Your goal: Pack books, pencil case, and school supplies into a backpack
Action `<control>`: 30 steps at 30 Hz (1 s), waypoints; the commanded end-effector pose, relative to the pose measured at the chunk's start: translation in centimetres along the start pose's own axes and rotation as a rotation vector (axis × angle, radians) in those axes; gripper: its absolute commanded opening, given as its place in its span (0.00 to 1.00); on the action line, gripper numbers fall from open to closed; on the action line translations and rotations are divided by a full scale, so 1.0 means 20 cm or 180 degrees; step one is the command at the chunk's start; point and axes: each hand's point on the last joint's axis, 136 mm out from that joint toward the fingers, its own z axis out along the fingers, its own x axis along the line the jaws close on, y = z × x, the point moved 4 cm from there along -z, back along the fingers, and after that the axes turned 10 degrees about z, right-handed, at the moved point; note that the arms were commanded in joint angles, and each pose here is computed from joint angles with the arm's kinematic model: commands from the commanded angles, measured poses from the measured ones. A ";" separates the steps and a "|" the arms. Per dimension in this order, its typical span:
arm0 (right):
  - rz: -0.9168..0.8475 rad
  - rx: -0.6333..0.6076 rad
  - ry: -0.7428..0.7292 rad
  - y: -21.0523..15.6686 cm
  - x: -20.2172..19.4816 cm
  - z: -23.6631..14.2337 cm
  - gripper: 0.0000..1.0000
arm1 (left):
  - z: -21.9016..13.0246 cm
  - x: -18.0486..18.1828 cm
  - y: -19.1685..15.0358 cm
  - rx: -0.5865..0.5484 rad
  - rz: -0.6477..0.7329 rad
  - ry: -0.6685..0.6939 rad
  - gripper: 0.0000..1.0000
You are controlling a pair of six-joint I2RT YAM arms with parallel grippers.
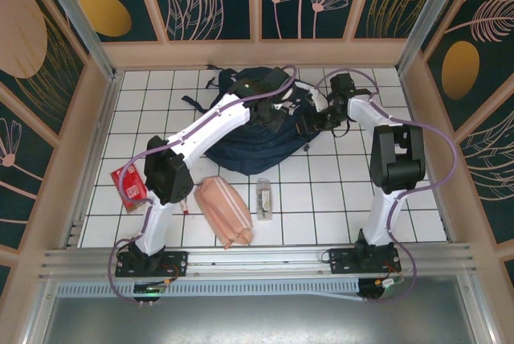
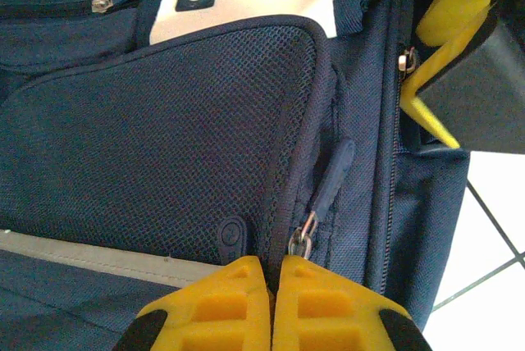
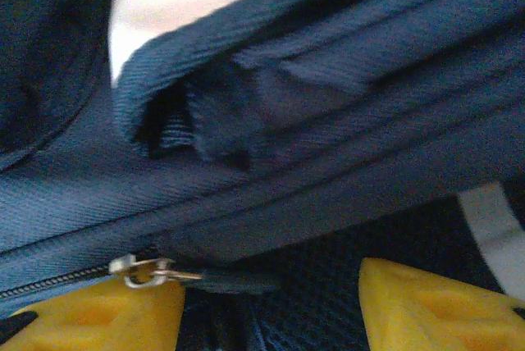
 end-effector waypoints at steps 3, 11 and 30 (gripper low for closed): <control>-0.0308 -0.0008 0.0278 0.04 0.14 -0.04 0.55 | -0.14 0.01 0.13 -0.0413 0.0051 -0.0076 0.00; -0.0484 -0.0081 0.0320 0.06 0.19 -0.08 0.24 | -0.13 0.01 0.13 -0.0406 0.0077 -0.0037 0.00; -0.0564 0.0067 0.0475 -0.15 0.48 -0.17 0.00 | -0.05 0.05 0.13 -0.0371 -0.0183 -0.0011 0.00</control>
